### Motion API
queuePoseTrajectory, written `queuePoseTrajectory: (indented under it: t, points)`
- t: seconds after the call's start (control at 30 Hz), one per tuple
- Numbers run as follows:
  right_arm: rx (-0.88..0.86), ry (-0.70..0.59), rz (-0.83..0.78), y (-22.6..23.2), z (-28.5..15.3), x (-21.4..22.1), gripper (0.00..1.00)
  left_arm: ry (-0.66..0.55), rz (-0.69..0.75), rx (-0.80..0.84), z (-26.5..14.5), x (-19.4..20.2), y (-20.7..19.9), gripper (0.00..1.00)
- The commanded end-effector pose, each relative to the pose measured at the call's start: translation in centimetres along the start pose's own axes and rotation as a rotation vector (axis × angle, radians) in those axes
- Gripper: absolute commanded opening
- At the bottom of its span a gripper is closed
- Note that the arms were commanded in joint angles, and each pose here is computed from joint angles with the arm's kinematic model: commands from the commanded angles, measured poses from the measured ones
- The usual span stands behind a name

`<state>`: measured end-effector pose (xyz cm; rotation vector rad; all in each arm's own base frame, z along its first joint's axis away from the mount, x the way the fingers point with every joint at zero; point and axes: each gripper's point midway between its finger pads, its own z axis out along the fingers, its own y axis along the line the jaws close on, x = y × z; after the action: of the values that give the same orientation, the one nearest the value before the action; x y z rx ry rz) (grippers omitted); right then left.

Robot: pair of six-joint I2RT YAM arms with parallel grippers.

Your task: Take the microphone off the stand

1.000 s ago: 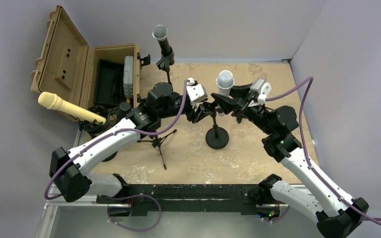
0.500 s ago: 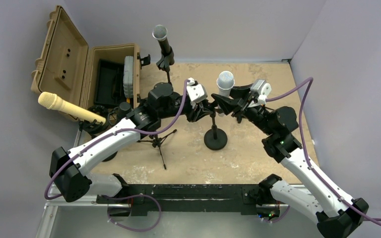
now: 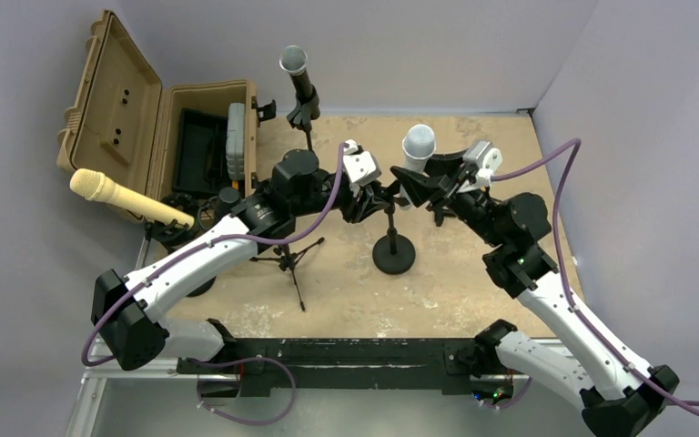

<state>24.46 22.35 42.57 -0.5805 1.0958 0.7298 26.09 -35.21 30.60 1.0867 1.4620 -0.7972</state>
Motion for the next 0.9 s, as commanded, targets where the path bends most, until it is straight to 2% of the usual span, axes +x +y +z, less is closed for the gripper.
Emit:
queuePoseTrajectory:
  t: [0.0,0.1,0.23,0.33,0.43,0.6,0.63,0.67,0.7,0.87]
  points:
    - [0.077,-0.33,-0.081,-0.6,-1.1,-13.4,0.0,0.009,0.041,-0.05,-0.2,-0.6,1.3,0.0]
    - [0.091,-0.382,-0.105,-0.7,-1.4,-15.8,0.0,0.022,0.043,-0.043,-0.1,-0.3,1.2,0.0]
    - [0.149,-0.39,-0.116,-1.7,-1.5,-16.9,0.0,0.028,0.048,-0.04,-0.4,-0.4,1.1,0.0]
    - [0.359,-0.406,0.009,-5.1,-2.8,-16.6,0.0,0.051,0.041,-0.061,-0.5,-0.4,1.5,0.0]
    - [0.635,-0.394,0.157,-9.2,-5.5,-13.2,0.0,0.096,0.006,-0.092,-0.6,-0.5,2.0,0.0]
    - [0.953,-0.254,0.334,-12.7,-9.3,-2.8,0.0,0.109,-0.071,-0.116,-0.6,-1.7,2.3,0.52]
    - [0.996,-0.235,0.369,-13.0,-9.9,-1.2,0.0,0.104,-0.08,-0.115,-0.6,-1.9,2.2,0.7]
    - [1.033,-0.223,0.408,-13.2,-10.4,0.2,0.0,0.094,-0.088,-0.117,-0.7,-2.2,2.2,0.83]
    - [1.062,-0.215,0.439,-13.4,-10.8,1.2,0.0,0.086,-0.094,-0.116,-0.7,-2.5,2.1,0.87]
    - [1.135,-0.204,0.548,-13.7,-11.4,5.5,0.0,0.033,-0.115,-0.11,-1.0,-5.1,2.1,0.96]
